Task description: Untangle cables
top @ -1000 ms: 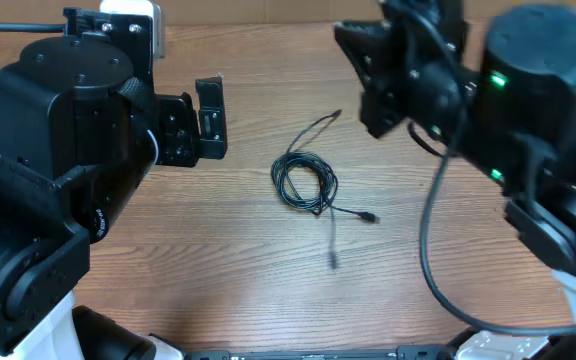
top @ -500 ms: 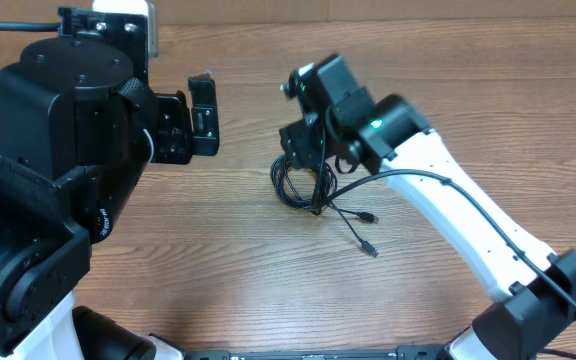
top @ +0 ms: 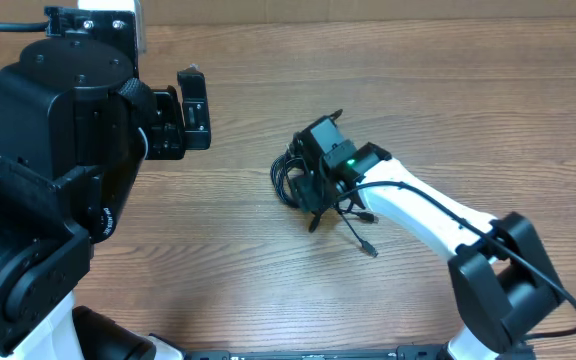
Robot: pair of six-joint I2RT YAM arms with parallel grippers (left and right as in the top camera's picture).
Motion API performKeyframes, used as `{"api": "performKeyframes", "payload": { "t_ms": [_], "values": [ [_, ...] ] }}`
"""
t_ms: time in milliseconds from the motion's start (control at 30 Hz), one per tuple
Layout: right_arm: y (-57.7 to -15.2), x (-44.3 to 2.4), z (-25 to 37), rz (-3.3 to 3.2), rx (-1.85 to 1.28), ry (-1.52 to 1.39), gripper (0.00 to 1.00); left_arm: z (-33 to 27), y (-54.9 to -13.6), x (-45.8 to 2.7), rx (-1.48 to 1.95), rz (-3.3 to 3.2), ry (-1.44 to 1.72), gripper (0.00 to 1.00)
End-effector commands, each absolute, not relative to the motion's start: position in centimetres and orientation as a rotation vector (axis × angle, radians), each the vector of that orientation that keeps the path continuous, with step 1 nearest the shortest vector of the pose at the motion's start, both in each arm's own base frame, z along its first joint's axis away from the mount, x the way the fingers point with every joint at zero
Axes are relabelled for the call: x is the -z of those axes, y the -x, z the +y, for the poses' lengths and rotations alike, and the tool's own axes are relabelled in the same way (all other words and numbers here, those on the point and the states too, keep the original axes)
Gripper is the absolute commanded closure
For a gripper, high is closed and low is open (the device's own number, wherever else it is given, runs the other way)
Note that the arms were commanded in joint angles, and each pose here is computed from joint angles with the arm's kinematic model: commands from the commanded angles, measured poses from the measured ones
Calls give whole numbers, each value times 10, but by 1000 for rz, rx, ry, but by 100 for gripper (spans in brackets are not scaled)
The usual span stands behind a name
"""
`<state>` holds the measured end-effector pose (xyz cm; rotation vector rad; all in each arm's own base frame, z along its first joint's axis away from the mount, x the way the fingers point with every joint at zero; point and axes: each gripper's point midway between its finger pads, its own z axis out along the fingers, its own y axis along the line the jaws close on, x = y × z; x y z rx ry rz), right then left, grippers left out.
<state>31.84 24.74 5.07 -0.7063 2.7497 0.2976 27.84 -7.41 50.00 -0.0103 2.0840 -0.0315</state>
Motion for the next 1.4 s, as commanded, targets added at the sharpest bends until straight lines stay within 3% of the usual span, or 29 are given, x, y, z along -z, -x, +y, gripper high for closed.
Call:
{"api": "performKeyframes", "payload": {
  "t_ms": [0,33,67,100,267,567,900,1367],
  "values": [
    [-308,-45,243,2786,-287,729,34,-73,-279,-501,23,2078,29,0],
    [-304,-44,239,2820,-275,694,37,-73,-279,-501,24,2078,29,0],
    [-297,-42,231,2887,-236,598,49,-73,-279,-501,23,2078,29,0],
    [-296,-43,224,2918,-195,515,51,-73,-279,-501,23,2078,29,0],
    [-294,-60,214,3005,-124,193,45,-73,-279,-501,23,2079,28,0],
    [-308,-136,252,2981,-383,65,37,-81,-287,-492,25,2111,5,0],
    [-282,-72,239,3076,-318,-378,38,-83,-290,-482,4,2145,-5,0],
    [-280,-29,232,3025,-305,-378,43,-83,-290,-482,0,2145,-14,0]
  ]
}}
